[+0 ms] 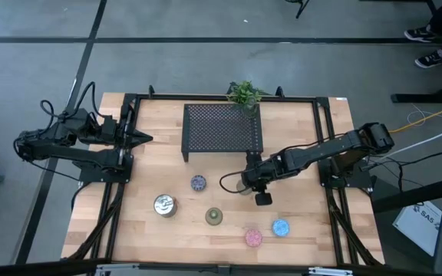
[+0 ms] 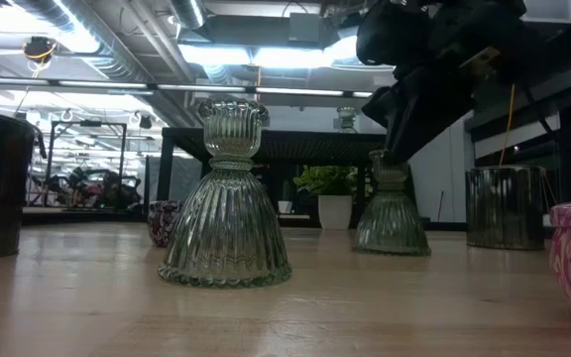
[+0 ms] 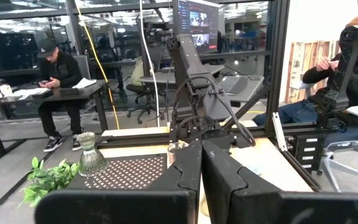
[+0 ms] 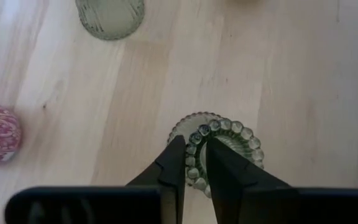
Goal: Pick & Place candle stick holders
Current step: Put the top transparent green glass candle holder aligned with the other transparent glass candle holder on the shelf
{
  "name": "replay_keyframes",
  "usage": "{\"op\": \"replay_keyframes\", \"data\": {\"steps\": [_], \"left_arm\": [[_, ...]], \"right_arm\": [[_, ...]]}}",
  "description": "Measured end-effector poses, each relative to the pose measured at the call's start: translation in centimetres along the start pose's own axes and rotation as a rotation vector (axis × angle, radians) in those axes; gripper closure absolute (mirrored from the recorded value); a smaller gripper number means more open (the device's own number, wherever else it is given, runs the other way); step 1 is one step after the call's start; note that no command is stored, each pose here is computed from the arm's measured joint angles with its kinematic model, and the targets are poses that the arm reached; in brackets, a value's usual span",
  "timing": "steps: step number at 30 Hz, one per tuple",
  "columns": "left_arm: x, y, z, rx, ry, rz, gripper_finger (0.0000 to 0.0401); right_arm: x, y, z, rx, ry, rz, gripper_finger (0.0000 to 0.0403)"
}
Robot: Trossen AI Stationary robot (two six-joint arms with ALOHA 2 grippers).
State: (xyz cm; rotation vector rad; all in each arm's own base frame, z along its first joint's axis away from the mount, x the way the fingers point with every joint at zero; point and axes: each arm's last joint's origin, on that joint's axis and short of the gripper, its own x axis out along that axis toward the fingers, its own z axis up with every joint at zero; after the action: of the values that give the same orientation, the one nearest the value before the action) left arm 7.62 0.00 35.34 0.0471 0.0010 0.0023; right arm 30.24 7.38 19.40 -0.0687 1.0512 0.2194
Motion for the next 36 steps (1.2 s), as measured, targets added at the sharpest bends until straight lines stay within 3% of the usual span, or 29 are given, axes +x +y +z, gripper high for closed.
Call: {"op": "replay_keyframes", "data": {"steps": [15, 22, 30, 36], "left_arm": [[0.0, 0.0, 0.0, 0.0, 0.0, 0.0, 0.0394], [0.0, 0.0, 0.0, 0.0, 0.0, 0.0, 0.0395], [0.0, 0.0, 0.0, 0.0, 0.0, 0.001, 0.0393], [0.0, 0.0, 0.0, 0.0, 0.0, 0.0, 0.0394]], "right_arm": [[-2.0, 0.3, 2.7, 0.004, -0.034, 0.043, 0.0373], [-3.4, 0.4, 4.2, 0.115, -0.067, 0.063, 0.0376], [-5.9, 0.8, 5.7, 0.156, -0.025, 0.134, 0.0376], [-9.0, 0.9, 7.1, 0.158, -0.004, 0.116, 0.0377]]}}
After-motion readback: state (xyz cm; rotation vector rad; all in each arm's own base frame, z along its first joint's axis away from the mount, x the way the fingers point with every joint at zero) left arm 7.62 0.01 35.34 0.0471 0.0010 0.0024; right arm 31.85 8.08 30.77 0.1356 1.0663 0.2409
